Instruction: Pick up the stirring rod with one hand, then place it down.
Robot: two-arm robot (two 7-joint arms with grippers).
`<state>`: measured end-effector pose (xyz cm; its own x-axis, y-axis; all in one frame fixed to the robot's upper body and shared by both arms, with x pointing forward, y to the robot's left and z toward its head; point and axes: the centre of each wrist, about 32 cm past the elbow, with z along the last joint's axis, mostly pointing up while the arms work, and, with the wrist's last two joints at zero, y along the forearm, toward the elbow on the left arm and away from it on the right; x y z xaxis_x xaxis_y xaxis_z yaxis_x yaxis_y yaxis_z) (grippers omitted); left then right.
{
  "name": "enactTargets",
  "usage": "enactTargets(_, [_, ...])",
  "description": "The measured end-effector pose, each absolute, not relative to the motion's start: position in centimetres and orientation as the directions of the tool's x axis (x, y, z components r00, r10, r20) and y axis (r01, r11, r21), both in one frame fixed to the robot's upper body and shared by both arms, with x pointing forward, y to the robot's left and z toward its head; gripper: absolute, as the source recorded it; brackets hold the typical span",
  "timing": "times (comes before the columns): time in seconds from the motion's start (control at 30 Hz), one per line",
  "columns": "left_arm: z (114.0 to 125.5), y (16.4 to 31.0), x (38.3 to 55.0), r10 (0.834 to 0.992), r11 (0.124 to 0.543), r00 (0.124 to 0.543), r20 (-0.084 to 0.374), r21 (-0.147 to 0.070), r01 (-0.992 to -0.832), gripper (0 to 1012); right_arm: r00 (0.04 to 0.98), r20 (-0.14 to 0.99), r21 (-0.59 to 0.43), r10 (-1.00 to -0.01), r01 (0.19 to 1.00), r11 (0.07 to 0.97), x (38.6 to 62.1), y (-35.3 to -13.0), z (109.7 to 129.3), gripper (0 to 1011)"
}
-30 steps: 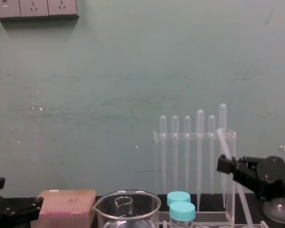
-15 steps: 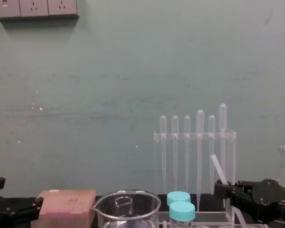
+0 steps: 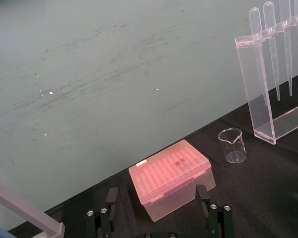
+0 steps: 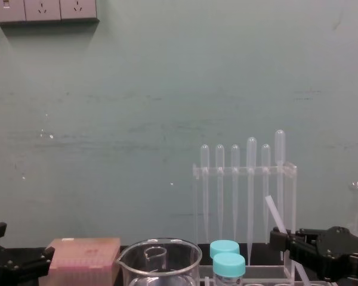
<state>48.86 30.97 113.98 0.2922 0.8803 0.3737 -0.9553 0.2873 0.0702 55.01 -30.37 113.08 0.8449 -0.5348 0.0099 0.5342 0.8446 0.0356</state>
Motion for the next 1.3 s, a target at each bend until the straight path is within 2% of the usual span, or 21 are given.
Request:
enactTargets(0.13, [114.0, 31.0, 48.9, 0.880, 0.287, 0.292, 0.374, 0.070, -0.955, 1000, 0.845, 0.011, 0.038, -0.535, 0.534, 0.844, 55.0, -30.4, 113.1, 86])
enactTargets(0.2, [114.0, 31.0, 48.9, 0.880, 0.287, 0.292, 0.374, 0.070, -0.955, 1000, 0.845, 0.011, 0.038, -0.535, 0.534, 0.844, 55.0, -30.4, 113.1, 137])
enactTargets(0.27, [114.0, 31.0, 48.9, 0.880, 0.287, 0.292, 0.374, 0.070, -0.955, 1000, 0.845, 0.011, 0.039, -0.535, 0.535, 0.844, 55.0, -30.4, 113.1, 230])
enactTargets(0.33, [114.0, 31.0, 48.9, 0.880, 0.287, 0.292, 0.374, 0.070, -0.955, 1000, 0.845, 0.012, 0.039, -0.535, 0.535, 0.844, 55.0, -30.4, 113.1, 269])
enactTargets(0.37, [114.0, 31.0, 48.9, 0.880, 0.287, 0.292, 0.374, 0.070, -0.955, 1000, 0.844, 0.012, 0.040, -0.535, 0.535, 0.844, 55.0, -30.4, 113.1, 329])
enactTargets(0.4, [114.0, 31.0, 48.9, 0.880, 0.287, 0.292, 0.374, 0.070, -0.955, 1000, 0.844, 0.012, 0.040, -0.535, 0.535, 0.844, 55.0, -30.4, 113.1, 329])
enactTargets(0.47, [114.0, 31.0, 48.9, 0.880, 0.287, 0.292, 0.374, 0.070, -0.955, 1000, 0.844, 0.012, 0.040, -0.536, 0.535, 0.844, 55.0, -30.4, 113.1, 388])
enactTargets(0.5, [114.0, 31.0, 48.9, 0.880, 0.287, 0.292, 0.374, 0.070, -0.955, 1000, 0.844, 0.012, 0.040, -0.536, 0.535, 0.844, 55.0, -30.4, 113.1, 450])
enactTargets(0.57, [114.0, 31.0, 48.9, 0.880, 0.287, 0.292, 0.374, 0.070, -0.955, 1000, 0.844, 0.012, 0.040, -0.536, 0.535, 0.844, 55.0, -30.4, 113.1, 487])
enactTargets(0.6, [114.0, 31.0, 48.9, 0.880, 0.287, 0.292, 0.374, 0.070, -0.955, 1000, 0.844, 0.012, 0.040, -0.536, 0.535, 0.844, 55.0, -30.4, 113.1, 547])
enactTargets(0.63, [114.0, 31.0, 48.9, 0.880, 0.287, 0.292, 0.374, 0.070, -0.955, 1000, 0.844, 0.012, 0.040, -0.536, 0.535, 0.844, 55.0, -30.4, 113.1, 547])
enactTargets(0.73, [114.0, 31.0, 48.9, 0.880, 0.287, 0.292, 0.374, 0.070, -0.955, 1000, 0.844, 0.013, 0.041, -0.536, 0.535, 0.844, 55.0, -30.4, 113.1, 632])
enactTargets(0.83, [114.0, 31.0, 48.9, 0.880, 0.287, 0.292, 0.374, 0.070, -0.955, 1000, 0.844, 0.013, 0.041, -0.536, 0.535, 0.844, 55.0, -30.4, 113.1, 772])
enactTargets(0.93, [114.0, 31.0, 48.9, 0.880, 0.287, 0.292, 0.374, 0.070, -0.955, 1000, 0.844, 0.013, 0.041, -0.536, 0.535, 0.844, 55.0, -30.4, 113.1, 823])
enactTargets(1.0, [114.0, 31.0, 48.9, 0.880, 0.287, 0.292, 0.374, 0.070, -0.955, 1000, 0.845, 0.015, 0.043, -0.535, 0.534, 0.844, 55.0, -30.4, 113.2, 898])
enactTargets(1.13, [114.0, 31.0, 48.9, 0.880, 0.287, 0.292, 0.374, 0.070, -0.955, 1000, 0.844, 0.040, 0.093, -0.535, 0.530, 0.843, 55.1, -30.2, 114.1, 1000])
enactTargets(1.3, [114.0, 31.0, 48.9, 0.880, 0.287, 0.292, 0.374, 0.070, -0.955, 1000, 0.814, 0.056, 0.170, -0.579, 0.563, 0.809, 54.9, -30.6, 115.4, 1000])
